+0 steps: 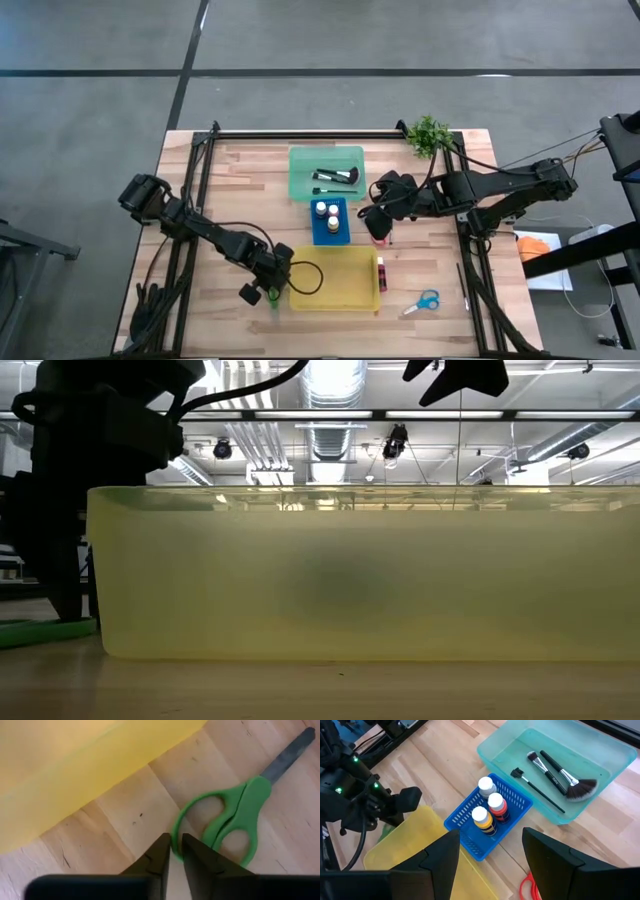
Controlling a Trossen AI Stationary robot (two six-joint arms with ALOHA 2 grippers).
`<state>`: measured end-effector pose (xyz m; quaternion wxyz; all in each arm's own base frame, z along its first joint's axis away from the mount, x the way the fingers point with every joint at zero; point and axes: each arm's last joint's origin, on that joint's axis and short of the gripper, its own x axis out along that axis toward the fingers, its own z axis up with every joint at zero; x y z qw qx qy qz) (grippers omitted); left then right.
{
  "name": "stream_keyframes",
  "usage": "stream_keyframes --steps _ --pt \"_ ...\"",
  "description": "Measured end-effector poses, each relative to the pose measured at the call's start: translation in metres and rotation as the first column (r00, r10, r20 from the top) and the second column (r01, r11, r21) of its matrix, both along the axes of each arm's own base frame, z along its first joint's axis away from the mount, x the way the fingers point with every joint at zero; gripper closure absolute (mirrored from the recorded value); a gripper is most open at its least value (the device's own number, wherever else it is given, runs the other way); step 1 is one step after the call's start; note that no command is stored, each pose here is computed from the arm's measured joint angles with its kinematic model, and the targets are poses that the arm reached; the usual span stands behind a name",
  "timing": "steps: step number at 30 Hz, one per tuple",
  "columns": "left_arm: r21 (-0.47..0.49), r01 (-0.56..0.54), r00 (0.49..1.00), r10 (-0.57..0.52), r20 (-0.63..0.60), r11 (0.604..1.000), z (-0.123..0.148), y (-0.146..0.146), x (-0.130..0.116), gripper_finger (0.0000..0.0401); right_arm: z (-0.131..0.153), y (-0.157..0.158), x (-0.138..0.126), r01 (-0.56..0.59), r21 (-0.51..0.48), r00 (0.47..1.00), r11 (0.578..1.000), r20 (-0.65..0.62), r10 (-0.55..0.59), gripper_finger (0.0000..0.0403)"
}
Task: Pick & Place Paint Supplies
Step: Put the green scissors into the yellow bin
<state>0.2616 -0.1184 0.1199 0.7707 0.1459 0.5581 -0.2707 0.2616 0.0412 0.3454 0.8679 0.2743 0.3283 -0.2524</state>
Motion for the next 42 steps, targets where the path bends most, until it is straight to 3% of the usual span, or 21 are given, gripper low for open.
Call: stream_keyframes --steps 4,15,21,35,42 --pt "-0.018 -0.053 0.998 0.053 -0.026 0.998 -0.001 0.0 -0.001 0.039 0.0 0.0 0.0 0.003 0.002 1.0 1.0 0.001 -0.003 0.019" --pt "-0.04 -0.061 0.996 0.058 -0.071 0.997 0.006 0.003 -0.012 0.0399 0.0 0.0 0.0 0.006 0.002 1.0 1.0 0.003 -0.006 0.019" --pt "0.003 -0.068 0.987 0.068 -0.143 0.998 0.014 0.009 -0.027 0.0401 0.0 0.0 0.0 0.006 0.003 1.0 1.0 0.006 -0.006 0.019" --pt "-0.03 -0.167 0.982 0.163 -0.096 0.986 0.027 0.027 -0.061 0.0401 0.0 0.0 0.001 0.006 0.003 1.0 1.0 0.008 -0.006 0.019" --pt "-0.005 -0.229 0.973 0.229 -0.043 0.973 0.032 0.031 -0.065 0.0401 -0.001 0.0 0.001 0.015 -0.005 1.0 1.0 0.009 -0.015 0.019"
